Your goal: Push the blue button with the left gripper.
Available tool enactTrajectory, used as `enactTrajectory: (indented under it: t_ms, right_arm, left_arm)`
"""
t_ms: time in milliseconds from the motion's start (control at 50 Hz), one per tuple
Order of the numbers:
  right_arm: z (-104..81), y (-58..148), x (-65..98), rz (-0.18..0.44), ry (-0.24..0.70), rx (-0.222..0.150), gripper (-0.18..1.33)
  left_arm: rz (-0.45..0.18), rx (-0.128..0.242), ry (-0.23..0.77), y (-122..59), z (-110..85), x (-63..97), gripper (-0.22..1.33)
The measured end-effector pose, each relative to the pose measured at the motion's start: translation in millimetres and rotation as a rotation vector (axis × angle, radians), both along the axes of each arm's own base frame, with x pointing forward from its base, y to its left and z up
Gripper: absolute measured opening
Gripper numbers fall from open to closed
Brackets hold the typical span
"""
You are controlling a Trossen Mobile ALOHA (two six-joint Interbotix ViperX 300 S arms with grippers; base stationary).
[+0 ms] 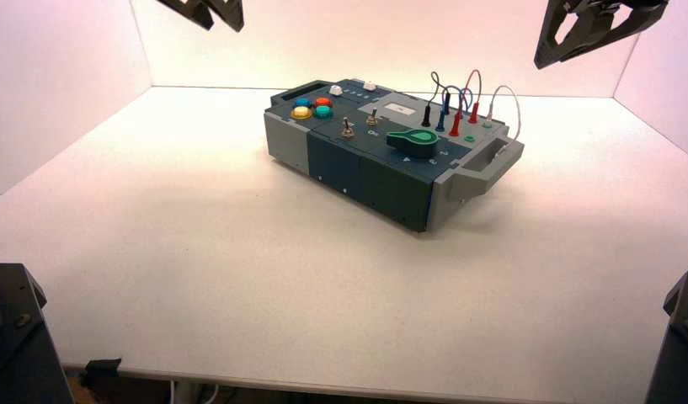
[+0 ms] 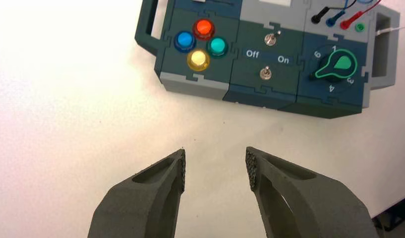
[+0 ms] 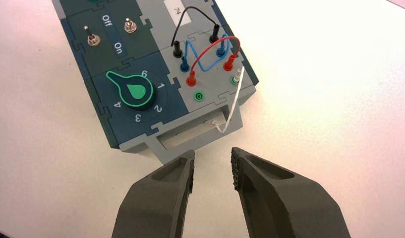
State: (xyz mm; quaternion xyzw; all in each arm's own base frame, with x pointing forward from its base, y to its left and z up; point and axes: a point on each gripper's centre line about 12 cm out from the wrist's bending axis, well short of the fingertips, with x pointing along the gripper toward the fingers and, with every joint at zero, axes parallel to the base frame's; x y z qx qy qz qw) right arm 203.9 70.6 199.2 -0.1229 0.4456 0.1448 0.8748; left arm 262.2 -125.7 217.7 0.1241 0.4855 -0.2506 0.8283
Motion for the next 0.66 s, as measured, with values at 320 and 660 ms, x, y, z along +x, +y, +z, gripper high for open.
enactTrajectory:
  t_ms: [320,660]
  right_arm:
    - [-2.6,0.1,-0.7,0.000,0.009,-0.002,0.83]
    - [-1.7,0.2,-0.5,0.002,0.006,-0.002,0.83]
  left_arm:
    - [-0.005,0.012,-0.004,0.1,-3.5,2.2,1.16]
    - [-0.005,0.014,0.001,-0.7,-6.8,3.3,1.16]
